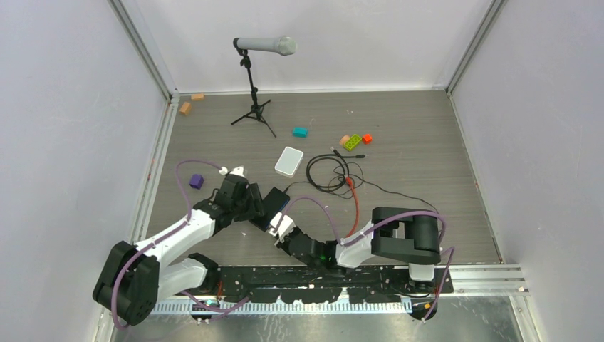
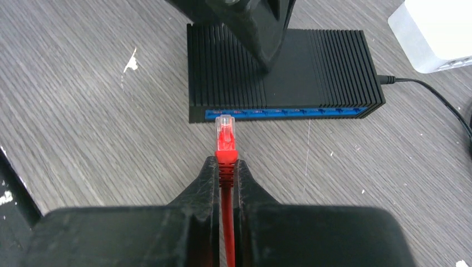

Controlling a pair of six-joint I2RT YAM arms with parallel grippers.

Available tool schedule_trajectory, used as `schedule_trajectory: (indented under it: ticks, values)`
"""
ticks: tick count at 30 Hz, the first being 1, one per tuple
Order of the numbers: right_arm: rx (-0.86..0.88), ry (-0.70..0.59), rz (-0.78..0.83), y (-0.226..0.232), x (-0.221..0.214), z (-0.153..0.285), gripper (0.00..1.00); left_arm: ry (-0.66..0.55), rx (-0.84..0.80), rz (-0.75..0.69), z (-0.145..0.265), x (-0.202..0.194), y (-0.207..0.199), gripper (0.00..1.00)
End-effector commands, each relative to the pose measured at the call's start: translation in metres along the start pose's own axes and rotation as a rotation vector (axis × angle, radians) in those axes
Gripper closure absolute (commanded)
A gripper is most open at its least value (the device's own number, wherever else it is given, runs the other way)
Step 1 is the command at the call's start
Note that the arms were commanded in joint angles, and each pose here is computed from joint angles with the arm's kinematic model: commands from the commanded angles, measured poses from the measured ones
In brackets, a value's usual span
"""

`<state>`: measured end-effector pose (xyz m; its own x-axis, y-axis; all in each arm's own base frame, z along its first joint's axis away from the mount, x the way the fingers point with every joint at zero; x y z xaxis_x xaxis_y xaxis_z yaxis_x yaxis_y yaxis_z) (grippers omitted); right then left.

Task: Insert the plug into the switch port
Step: Insert the connector into the switch port.

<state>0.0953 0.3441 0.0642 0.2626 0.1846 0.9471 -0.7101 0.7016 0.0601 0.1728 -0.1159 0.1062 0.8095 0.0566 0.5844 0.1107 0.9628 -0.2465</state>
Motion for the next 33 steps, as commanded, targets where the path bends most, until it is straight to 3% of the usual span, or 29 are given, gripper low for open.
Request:
schedule_trajectory:
  ticks: [1,13,33]
  values:
    - [-0.049,-0.048,-0.019,0.004,0.013,-0.01,1.0,-0.043,-0.054,-0.028,0.001,0.003,-0.004,0.42]
    - [-0.085,0.019,-0.031,-0.001,0.005,-0.016,1.0,-0.04,-0.052,-0.035,-0.001,-0.001,-0.002,0.43]
    - [-0.038,0.026,-0.105,0.001,0.019,-0.031,1.0,-0.02,-0.104,-0.055,-0.001,-0.003,-0.005,0.45]
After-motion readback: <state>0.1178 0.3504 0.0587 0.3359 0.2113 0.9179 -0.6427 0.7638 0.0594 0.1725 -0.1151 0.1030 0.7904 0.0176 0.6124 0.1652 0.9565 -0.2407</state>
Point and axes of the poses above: each gripper's point midway between its finger pads, its own z axis back along the fingers, its own y axis along the line the jaws close on, x = y × z, the point moved 9 cm from there along z, back along the fingers, and after that the axes turned 12 degrees about -z, right-handed, at the moved point
